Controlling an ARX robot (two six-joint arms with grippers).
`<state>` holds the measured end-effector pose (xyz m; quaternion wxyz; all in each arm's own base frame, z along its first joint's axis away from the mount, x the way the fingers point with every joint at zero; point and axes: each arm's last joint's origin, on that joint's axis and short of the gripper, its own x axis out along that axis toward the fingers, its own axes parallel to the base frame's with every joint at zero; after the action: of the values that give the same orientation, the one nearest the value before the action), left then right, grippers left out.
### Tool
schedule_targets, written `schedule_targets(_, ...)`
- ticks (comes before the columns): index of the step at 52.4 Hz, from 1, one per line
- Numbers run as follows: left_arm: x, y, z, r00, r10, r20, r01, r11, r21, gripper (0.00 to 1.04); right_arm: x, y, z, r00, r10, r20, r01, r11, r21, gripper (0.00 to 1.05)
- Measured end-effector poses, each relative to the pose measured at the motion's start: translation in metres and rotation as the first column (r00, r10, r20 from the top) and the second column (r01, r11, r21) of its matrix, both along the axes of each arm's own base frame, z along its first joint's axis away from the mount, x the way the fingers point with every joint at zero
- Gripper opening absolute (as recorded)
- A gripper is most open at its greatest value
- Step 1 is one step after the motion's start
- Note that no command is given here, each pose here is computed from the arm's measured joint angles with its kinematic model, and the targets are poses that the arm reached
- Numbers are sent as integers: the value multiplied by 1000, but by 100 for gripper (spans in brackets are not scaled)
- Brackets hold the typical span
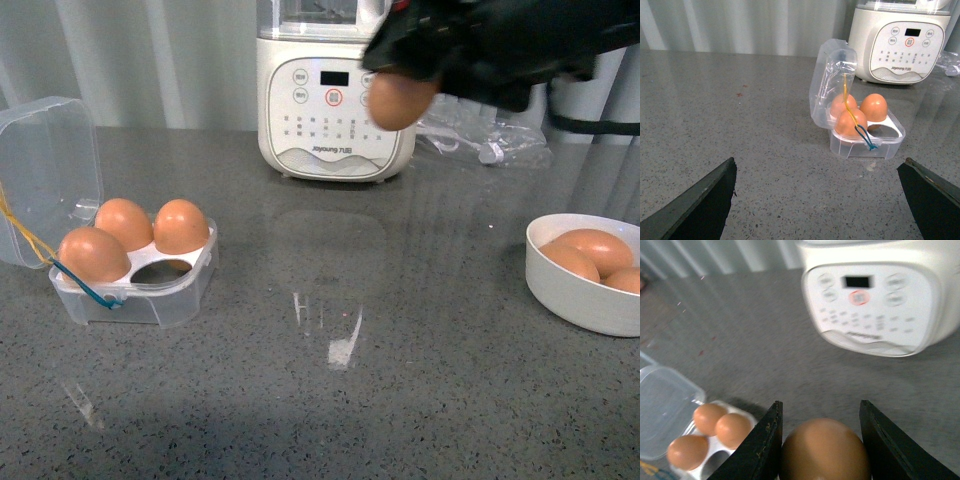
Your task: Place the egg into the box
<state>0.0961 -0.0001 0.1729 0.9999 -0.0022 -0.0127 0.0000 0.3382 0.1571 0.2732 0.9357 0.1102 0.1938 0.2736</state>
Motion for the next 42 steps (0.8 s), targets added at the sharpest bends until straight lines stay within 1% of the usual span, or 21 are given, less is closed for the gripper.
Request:
schedule_targets(7,0,0,0,1000,0,0,0,1000,0,98,5,52,-9,989,140,-52,-141,990,-18,40)
schedule_targets(10,0,0,0,1000,0,0,0,1000,0,98,5,65,-10,984,168,-60,-170,985,-20,40)
schedule_targets(13,0,0,0,1000,0,0,0,1000,0,98,6,86,-11,975,211,-70,-212,977,-18,40)
schedule_targets(18,0,0,0,1000,0,0,0,1000,0,98,10,107,-10,963,252,-98,-254,967,-9,40)
schedule_targets(25,0,0,0,1000,0,0,0,1000,0,98,10,116,-12,957,265,-120,-269,963,-16,40)
schedule_targets(42,0,0,0,1000,0,0,0,1000,0,98,6,122,-18,940,303,-154,-310,951,-19,40)
